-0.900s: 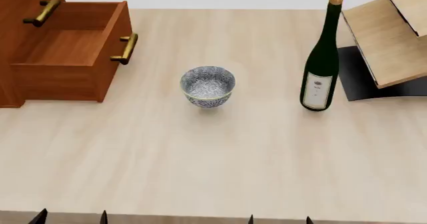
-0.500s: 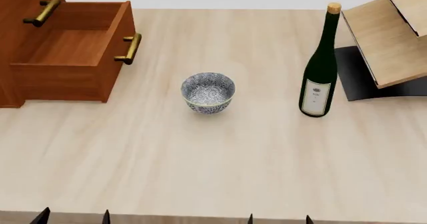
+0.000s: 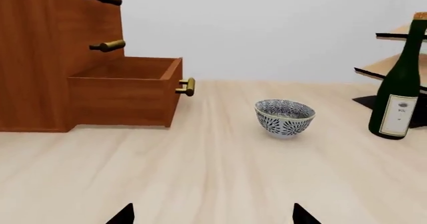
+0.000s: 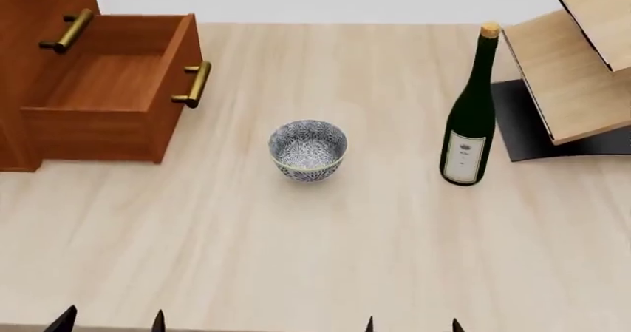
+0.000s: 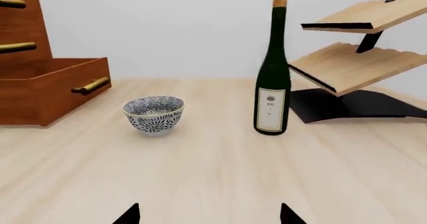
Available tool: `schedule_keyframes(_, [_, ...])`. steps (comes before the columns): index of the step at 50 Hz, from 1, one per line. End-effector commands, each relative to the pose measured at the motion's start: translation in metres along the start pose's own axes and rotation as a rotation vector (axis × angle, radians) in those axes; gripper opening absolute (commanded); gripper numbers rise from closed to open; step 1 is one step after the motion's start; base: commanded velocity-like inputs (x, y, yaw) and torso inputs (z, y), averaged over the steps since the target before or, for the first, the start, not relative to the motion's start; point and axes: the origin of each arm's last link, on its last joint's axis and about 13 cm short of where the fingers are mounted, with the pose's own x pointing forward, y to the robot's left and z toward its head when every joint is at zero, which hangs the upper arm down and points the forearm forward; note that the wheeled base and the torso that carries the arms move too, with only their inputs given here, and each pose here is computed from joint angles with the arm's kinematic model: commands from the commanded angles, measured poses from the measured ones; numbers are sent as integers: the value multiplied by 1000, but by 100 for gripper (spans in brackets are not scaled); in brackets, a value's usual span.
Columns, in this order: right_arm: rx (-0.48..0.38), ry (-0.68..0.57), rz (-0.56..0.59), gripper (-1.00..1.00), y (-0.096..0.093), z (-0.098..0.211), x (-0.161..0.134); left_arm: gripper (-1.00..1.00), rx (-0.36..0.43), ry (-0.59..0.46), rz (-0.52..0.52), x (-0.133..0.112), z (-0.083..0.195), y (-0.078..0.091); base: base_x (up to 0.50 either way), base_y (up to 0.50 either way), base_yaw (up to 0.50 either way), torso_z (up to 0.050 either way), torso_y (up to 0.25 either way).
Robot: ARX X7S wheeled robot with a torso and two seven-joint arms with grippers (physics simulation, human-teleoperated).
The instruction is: Close the bottom drawer of the cabinet and open the top drawer.
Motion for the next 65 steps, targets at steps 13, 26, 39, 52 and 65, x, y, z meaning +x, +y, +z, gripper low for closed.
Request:
schedule_keyframes(13, [3,-10,0,100,-1,4,0,100,8,-16,-16,-1,6,-1,0,0,0,50,0])
schedule_keyframes(26, [-14,-34,-5,100,-5,17,8,100,18,-89,-26,10,26,1,0,0,0,50,0])
schedule_keyframes(39, [-50,-81,-6,100,-12,53,31,100,-24,-298,-92,32,113,9,0,0,0,19,0])
schedule_keyframes(52, [-72,-128,-11,100,-19,83,44,100,6,-567,-125,49,210,13,0,0,0,0,0])
schedule_keyframes(65, [-87,-147,-11,100,-22,95,48,100,15,-677,-138,46,260,17,0,0,0,0,0])
